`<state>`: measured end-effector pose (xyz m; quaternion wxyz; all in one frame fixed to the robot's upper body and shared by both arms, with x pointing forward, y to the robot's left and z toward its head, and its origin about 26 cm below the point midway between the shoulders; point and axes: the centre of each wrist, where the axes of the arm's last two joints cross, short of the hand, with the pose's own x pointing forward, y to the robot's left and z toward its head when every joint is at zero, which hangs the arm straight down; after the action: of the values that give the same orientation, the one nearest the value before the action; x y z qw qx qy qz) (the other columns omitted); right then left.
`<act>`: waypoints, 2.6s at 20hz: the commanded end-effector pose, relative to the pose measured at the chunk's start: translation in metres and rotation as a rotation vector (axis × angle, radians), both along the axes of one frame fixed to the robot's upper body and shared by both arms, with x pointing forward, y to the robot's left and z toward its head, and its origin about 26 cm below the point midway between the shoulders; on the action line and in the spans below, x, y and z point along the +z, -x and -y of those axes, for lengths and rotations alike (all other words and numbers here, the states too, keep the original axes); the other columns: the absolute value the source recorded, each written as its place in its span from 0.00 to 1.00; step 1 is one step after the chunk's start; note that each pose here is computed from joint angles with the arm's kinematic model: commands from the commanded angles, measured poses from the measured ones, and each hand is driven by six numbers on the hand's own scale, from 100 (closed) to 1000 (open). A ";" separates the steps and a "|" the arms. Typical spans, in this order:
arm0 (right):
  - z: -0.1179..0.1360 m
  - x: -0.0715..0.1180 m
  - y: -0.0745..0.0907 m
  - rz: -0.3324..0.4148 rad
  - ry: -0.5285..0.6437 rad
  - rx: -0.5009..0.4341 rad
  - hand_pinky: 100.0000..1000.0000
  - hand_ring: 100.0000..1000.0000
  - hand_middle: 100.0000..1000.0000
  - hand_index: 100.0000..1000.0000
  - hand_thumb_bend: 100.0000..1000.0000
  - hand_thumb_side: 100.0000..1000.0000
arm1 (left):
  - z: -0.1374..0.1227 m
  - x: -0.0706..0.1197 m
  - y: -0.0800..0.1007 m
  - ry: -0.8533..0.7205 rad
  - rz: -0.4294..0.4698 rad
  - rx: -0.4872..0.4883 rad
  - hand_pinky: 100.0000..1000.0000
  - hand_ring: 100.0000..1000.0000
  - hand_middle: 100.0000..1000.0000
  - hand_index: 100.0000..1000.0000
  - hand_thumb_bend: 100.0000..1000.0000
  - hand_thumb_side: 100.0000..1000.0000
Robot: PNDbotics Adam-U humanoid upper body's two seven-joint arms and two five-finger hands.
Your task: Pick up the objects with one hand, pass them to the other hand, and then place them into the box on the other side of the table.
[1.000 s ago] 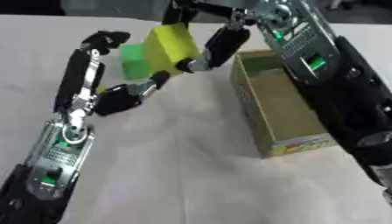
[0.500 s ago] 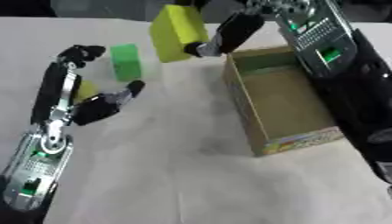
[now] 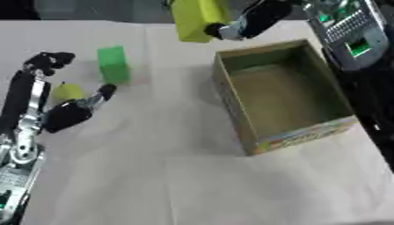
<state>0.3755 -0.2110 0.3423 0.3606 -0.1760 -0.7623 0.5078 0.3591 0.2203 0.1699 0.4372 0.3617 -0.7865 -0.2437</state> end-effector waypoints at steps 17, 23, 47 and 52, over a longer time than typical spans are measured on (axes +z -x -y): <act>0.087 0.003 0.008 -0.038 -0.027 -0.206 0.81 0.61 0.50 0.58 0.20 0.00 | -0.048 0.039 0.013 0.052 0.147 0.150 0.78 0.74 0.66 0.76 0.55 0.57; 0.104 -0.012 0.010 -0.080 0.036 -0.242 0.81 0.62 0.51 0.58 0.20 0.01 | -0.057 0.049 0.015 0.063 0.186 0.181 0.78 0.74 0.66 0.76 0.52 0.59; 0.124 -0.074 -0.010 -0.266 0.237 -0.305 0.82 0.67 0.59 0.66 0.31 0.16 | -0.067 0.058 0.018 0.101 0.235 0.227 0.79 0.74 0.66 0.76 0.49 0.61; 0.128 -0.083 -0.014 -0.272 0.259 -0.331 0.83 0.71 0.65 0.72 0.35 0.22 | -0.066 0.058 0.019 0.111 0.235 0.229 0.80 0.74 0.61 0.76 0.49 0.62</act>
<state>0.3901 -0.3350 0.2500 0.5206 -0.2578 -0.5961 0.5542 0.3432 0.2830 0.2165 0.4028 0.4438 -0.7929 -0.1097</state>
